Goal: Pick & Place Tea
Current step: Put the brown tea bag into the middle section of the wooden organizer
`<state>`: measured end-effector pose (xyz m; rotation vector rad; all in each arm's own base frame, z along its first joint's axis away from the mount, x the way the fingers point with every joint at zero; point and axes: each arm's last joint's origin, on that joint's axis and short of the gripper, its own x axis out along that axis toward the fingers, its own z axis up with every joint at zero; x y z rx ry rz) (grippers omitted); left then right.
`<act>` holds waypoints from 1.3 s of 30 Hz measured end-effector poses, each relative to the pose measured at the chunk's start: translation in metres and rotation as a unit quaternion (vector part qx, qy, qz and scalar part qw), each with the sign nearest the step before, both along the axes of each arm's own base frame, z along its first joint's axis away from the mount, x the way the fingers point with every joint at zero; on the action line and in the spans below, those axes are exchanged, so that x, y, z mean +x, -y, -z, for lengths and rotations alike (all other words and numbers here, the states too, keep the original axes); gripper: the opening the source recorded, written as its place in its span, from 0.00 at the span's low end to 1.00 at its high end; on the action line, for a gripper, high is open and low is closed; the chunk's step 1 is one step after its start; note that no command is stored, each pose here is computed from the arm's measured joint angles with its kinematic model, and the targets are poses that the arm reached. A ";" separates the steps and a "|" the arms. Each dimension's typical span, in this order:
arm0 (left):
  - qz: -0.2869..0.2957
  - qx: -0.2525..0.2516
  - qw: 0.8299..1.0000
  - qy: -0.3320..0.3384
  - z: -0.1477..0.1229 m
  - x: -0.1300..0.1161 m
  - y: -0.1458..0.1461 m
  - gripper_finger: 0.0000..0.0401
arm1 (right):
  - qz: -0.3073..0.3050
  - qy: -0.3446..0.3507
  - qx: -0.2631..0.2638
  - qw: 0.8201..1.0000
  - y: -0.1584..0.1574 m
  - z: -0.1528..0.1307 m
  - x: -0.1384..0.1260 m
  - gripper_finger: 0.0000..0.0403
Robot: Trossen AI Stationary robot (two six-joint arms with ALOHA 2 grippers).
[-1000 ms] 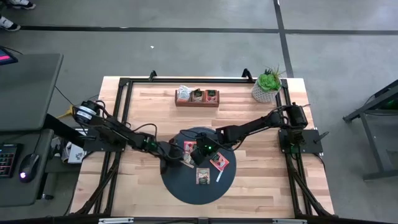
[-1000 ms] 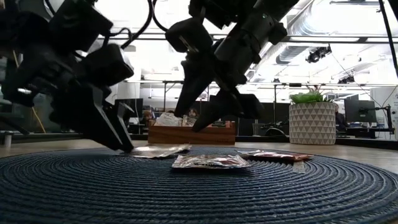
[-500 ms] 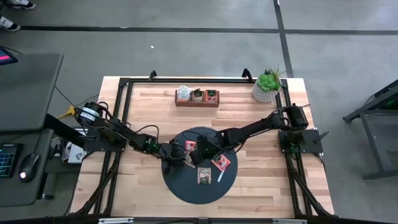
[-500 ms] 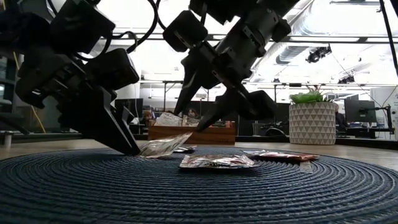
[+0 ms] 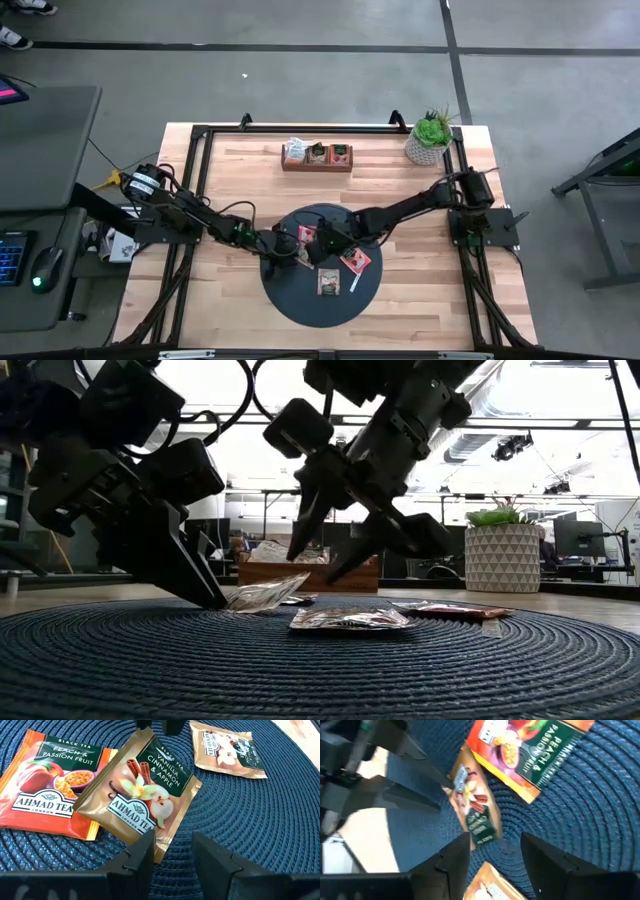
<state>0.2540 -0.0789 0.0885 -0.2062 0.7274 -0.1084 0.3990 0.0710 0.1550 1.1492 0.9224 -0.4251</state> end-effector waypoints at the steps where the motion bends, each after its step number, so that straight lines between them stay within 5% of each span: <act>1: 0.000 0.000 1.000 0.000 0.000 0.000 0.000 0.33 | 0.000 -0.002 -0.001 1.000 -0.001 0.001 0.000 0.42; 15: -0.004 0.004 1.000 0.008 0.000 0.001 0.000 0.33 | -0.001 0.012 0.008 1.000 -0.005 0.020 0.009 0.38; 25: -0.003 0.003 1.000 0.008 0.000 0.001 0.000 0.33 | -0.058 0.022 -0.017 0.998 -0.002 0.020 0.010 0.03; 39: 0.055 -0.043 0.997 0.028 -0.014 0.000 0.003 0.33 | -0.104 0.046 -0.023 0.993 -0.004 0.017 0.012 0.00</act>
